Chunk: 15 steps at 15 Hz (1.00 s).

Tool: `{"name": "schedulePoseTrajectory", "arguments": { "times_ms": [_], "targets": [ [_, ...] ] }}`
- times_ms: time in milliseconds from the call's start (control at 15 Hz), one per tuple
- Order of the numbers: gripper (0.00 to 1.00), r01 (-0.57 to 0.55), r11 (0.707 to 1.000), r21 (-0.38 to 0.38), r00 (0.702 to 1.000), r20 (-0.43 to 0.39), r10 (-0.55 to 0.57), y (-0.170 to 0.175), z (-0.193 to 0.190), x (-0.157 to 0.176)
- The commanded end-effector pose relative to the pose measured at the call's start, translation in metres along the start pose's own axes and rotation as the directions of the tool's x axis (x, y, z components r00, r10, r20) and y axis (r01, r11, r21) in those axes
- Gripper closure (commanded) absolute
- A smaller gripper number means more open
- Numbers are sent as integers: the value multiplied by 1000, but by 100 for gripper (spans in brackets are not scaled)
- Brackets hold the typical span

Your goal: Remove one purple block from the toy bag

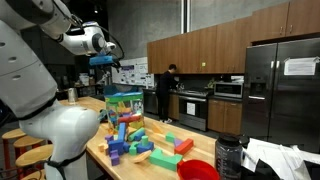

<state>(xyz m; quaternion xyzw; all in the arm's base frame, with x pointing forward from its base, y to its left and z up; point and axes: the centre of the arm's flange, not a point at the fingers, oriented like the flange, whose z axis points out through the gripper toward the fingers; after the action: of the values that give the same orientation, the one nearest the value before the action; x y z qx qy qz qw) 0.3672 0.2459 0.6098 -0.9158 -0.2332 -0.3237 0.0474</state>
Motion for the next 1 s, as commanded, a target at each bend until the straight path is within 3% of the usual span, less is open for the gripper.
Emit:
{"name": "schedulePoseTrajectory", "arguments": {
  "times_ms": [0, 67, 133, 267, 400, 600, 933],
  "targets": [
    [0, 82, 997, 7, 992, -94, -81, -8, 5, 94],
    [0, 95, 995, 1, 989, -114, -94, -10, 8, 114],
    [0, 61, 998, 3, 995, -85, -61, -7, -3, 60],
    [0, 75, 997, 10, 992, -103, -74, -9, 4, 87],
    [0, 81, 996, 28, 993, -91, -78, -7, 12, 91],
    [0, 113, 987, 116, 994, -17, -112, -4, 20, 81],
    [0, 230, 909, 346, 953, 109, -283, -1, 49, 60]
  ]
}}
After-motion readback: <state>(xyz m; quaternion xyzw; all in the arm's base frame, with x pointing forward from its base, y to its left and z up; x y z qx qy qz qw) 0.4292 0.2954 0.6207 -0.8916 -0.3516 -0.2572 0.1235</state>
